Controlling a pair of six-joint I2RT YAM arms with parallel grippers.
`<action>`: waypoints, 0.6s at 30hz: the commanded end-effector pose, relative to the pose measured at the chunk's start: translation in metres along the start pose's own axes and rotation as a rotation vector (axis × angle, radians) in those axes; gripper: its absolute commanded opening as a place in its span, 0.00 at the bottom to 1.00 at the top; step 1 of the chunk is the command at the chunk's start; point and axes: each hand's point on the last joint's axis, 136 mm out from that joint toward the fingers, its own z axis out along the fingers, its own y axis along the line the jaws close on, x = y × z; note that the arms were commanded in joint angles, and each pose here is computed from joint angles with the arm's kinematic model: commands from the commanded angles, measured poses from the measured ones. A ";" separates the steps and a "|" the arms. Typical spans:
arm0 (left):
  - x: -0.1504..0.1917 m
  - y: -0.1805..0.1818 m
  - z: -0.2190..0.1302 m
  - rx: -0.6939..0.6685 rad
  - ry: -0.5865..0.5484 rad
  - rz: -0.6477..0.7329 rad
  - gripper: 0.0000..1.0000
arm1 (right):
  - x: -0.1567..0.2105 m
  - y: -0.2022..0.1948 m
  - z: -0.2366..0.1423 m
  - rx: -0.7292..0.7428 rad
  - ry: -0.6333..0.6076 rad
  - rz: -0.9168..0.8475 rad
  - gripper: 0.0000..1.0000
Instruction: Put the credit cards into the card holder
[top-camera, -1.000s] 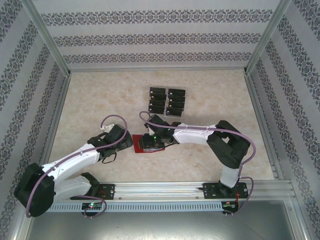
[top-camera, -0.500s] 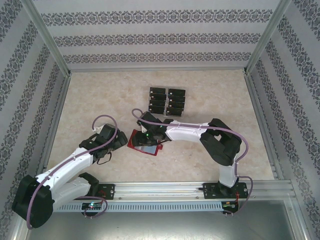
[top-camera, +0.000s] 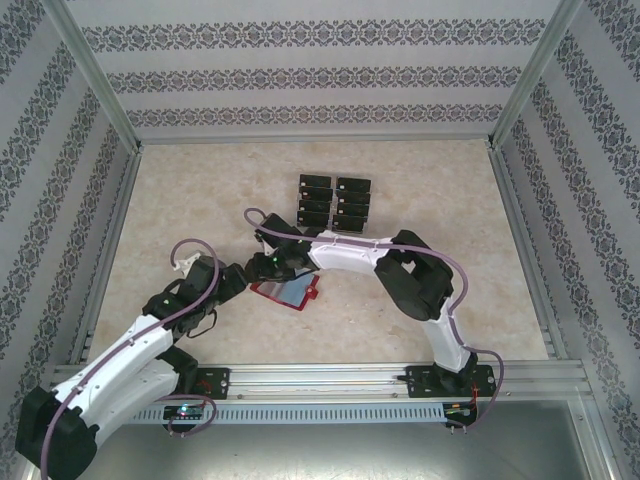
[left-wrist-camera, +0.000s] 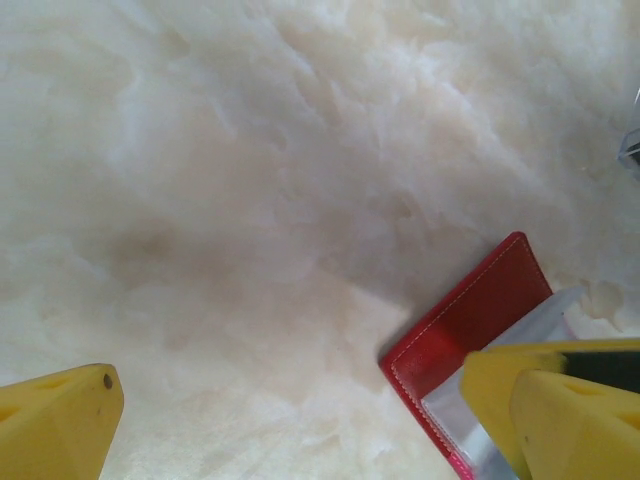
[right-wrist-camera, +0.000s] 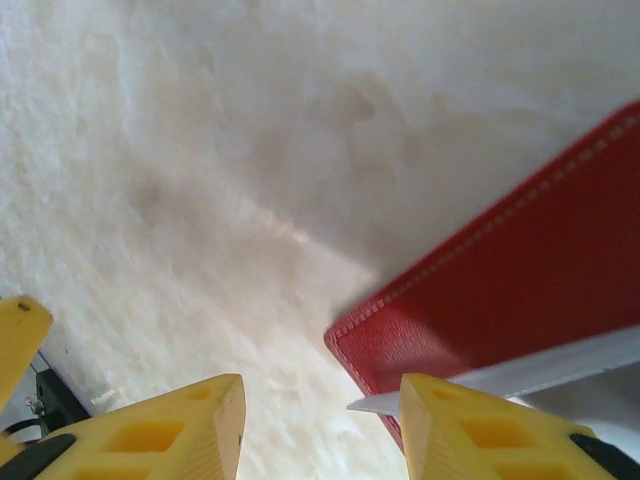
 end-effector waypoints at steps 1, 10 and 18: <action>0.003 0.016 -0.001 -0.055 0.003 -0.011 1.00 | -0.004 0.003 0.004 -0.008 0.025 -0.006 0.46; 0.011 0.006 0.008 -0.027 0.054 0.019 1.00 | -0.037 0.031 -0.018 -0.077 -0.044 -0.033 0.47; 0.015 -0.019 0.017 0.039 0.118 0.090 1.00 | -0.067 0.046 -0.074 -0.131 -0.163 -0.037 0.51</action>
